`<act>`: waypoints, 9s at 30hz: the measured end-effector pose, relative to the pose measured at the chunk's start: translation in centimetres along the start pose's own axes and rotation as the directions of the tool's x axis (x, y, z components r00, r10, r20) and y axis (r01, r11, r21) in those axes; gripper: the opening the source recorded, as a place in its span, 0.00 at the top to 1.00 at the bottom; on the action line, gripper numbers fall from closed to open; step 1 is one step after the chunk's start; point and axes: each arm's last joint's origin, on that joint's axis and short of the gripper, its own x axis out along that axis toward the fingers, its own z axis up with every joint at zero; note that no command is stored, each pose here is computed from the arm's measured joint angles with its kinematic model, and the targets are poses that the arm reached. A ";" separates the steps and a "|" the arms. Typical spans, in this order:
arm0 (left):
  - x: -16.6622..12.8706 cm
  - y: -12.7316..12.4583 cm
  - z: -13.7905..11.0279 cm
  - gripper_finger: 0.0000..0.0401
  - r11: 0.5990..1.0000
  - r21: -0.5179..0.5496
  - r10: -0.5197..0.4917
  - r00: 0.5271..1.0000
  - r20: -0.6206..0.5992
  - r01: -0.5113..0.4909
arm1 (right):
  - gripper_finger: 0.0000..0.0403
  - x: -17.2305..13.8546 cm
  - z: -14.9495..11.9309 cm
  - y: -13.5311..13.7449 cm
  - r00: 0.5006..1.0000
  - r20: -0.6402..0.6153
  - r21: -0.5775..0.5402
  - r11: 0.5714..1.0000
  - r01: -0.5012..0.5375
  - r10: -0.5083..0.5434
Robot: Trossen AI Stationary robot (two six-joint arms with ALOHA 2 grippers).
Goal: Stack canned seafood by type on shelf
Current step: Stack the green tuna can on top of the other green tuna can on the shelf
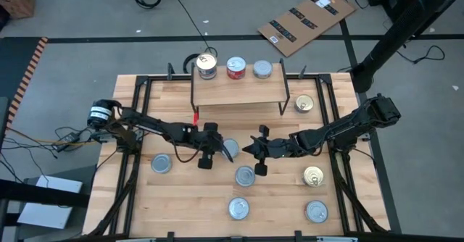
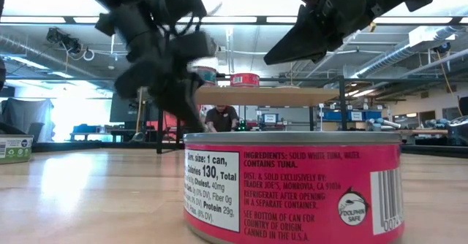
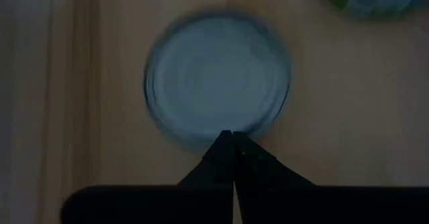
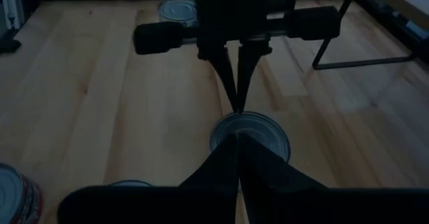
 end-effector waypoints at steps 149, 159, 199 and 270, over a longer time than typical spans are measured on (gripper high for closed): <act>-0.1 0.1 0.4 1.00 0.991 0.000 -0.125 0.935 0.333 0.132 | 0.95 0.0 0.6 0.3 0.996 0.059 0.116 0.991 -0.071 0.064; -0.2 2.0 0.6 1.00 0.964 -0.173 -0.121 0.913 0.389 0.202 | 0.82 0.4 -0.5 0.5 0.998 -0.028 0.139 0.989 -0.048 0.052; -0.3 3.8 0.7 1.00 0.933 -0.273 -0.100 0.897 0.431 0.234 | 0.45 7.7 -3.5 0.3 0.977 -0.063 -0.457 0.877 0.152 -0.202; -4.7 2.3 -0.7 0.58 0.955 -0.179 0.032 0.517 0.855 0.237 | 0.40 -0.8 3.6 -22.2 0.543 -0.024 -0.798 0.343 0.495 -0.839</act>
